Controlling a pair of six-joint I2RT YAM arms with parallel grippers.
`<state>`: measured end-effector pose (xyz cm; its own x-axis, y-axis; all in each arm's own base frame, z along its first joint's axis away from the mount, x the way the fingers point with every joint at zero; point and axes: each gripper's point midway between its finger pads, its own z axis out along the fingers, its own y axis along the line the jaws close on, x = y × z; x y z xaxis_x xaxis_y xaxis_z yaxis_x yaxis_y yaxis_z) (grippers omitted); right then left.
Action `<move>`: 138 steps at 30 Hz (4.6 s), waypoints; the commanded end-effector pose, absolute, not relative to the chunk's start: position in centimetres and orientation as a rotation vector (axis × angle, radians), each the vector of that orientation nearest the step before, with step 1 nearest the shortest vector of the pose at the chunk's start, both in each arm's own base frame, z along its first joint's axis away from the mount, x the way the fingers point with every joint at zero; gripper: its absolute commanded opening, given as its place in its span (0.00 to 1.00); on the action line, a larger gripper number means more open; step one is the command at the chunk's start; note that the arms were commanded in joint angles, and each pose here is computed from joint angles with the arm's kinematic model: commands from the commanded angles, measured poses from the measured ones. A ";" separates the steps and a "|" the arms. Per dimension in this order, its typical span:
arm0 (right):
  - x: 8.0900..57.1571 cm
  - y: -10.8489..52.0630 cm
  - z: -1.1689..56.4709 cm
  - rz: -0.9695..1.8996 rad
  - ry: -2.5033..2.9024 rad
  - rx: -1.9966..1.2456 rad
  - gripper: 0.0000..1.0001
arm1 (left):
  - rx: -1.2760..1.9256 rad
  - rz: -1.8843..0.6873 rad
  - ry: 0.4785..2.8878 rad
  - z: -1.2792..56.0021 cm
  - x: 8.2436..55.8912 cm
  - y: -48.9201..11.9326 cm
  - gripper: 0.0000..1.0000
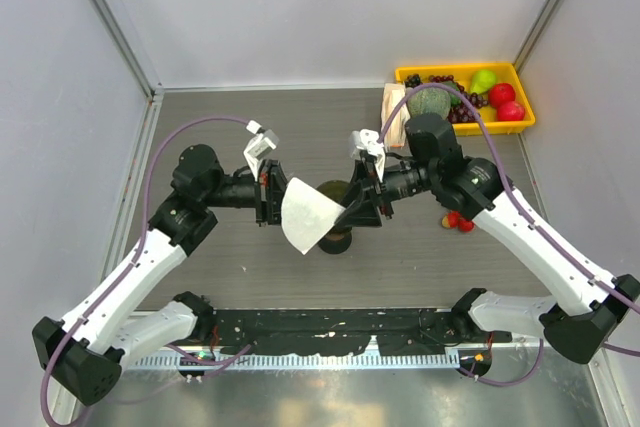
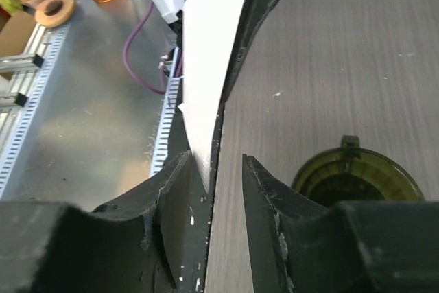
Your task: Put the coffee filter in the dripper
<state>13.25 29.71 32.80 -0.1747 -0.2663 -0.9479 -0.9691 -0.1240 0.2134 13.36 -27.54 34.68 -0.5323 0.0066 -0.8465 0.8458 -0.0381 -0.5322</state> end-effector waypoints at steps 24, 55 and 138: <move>12.3 30.2 33.0 1.353 1.429 -1.474 0.05 | 0.993 -1.620 1.582 34.6 12.7 -27.5 0.40; 17.7 30.0 32.1 0.548 1.326 -1.574 0.96 | 0.566 -1.793 1.834 34.6 16.6 -27.6 0.00; 16.5 29.5 32.5 0.668 1.368 -1.483 0.46 | 0.681 -1.664 1.848 32.4 16.0 -26.3 0.00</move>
<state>15.96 29.65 30.70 0.2012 -0.4661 -0.8616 -0.9646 0.0591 -0.2572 15.90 -26.38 30.85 -0.7499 0.0186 -0.6613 0.6572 0.1359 -0.7414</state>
